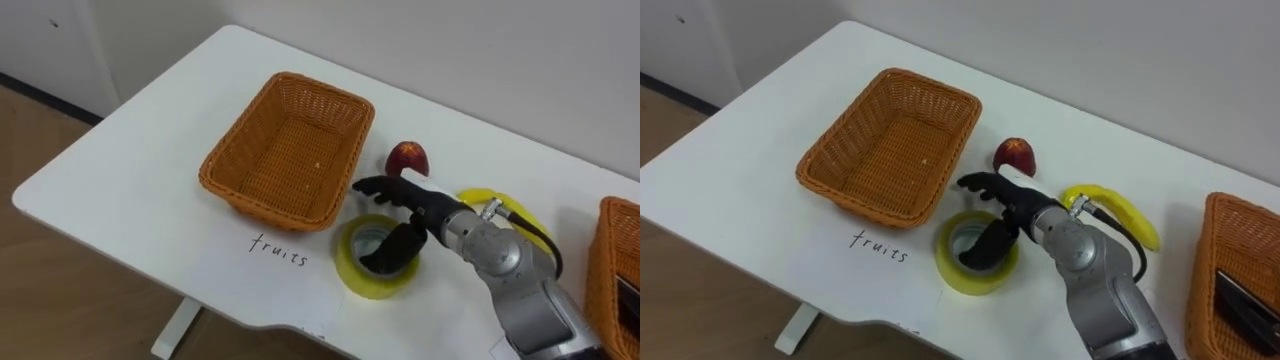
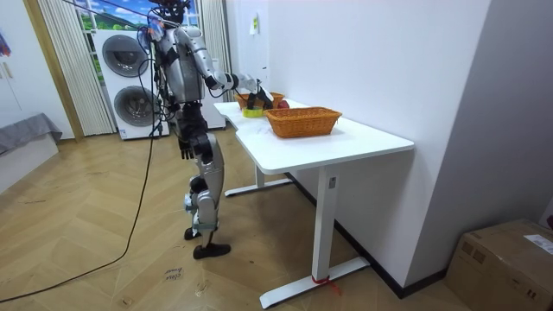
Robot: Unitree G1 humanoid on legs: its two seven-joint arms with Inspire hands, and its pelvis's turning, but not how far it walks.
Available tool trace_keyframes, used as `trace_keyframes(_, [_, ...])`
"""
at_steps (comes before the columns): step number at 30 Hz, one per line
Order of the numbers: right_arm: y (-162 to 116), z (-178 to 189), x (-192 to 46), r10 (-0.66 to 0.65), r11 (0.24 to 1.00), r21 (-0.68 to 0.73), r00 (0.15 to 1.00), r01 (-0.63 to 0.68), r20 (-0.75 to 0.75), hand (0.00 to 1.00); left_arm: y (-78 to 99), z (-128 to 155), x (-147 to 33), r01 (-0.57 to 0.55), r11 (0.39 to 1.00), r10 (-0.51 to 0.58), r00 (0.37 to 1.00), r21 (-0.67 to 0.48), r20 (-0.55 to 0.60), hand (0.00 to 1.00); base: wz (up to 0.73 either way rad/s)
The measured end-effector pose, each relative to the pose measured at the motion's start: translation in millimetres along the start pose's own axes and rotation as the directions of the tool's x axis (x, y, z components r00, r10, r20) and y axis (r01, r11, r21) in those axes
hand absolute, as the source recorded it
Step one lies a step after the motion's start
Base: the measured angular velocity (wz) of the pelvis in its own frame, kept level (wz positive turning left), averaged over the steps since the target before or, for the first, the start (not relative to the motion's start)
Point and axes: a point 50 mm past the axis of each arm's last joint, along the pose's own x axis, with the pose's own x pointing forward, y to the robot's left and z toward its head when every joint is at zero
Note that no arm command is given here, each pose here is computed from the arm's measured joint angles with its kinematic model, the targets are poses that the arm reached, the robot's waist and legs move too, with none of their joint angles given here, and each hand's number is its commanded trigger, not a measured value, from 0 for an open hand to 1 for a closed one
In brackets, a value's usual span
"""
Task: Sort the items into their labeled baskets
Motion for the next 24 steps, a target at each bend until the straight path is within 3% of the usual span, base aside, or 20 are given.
trace_keyframes(24, [2.0, -4.2, 0.2, 0.066, 0.998, 0.008, 0.998, -0.066, -0.022, 1.00, 3.3, 10.6, -0.9, 0.000, 1.000, 0.000, 0.999, -0.016, 0.044, 0.00, 0.01])
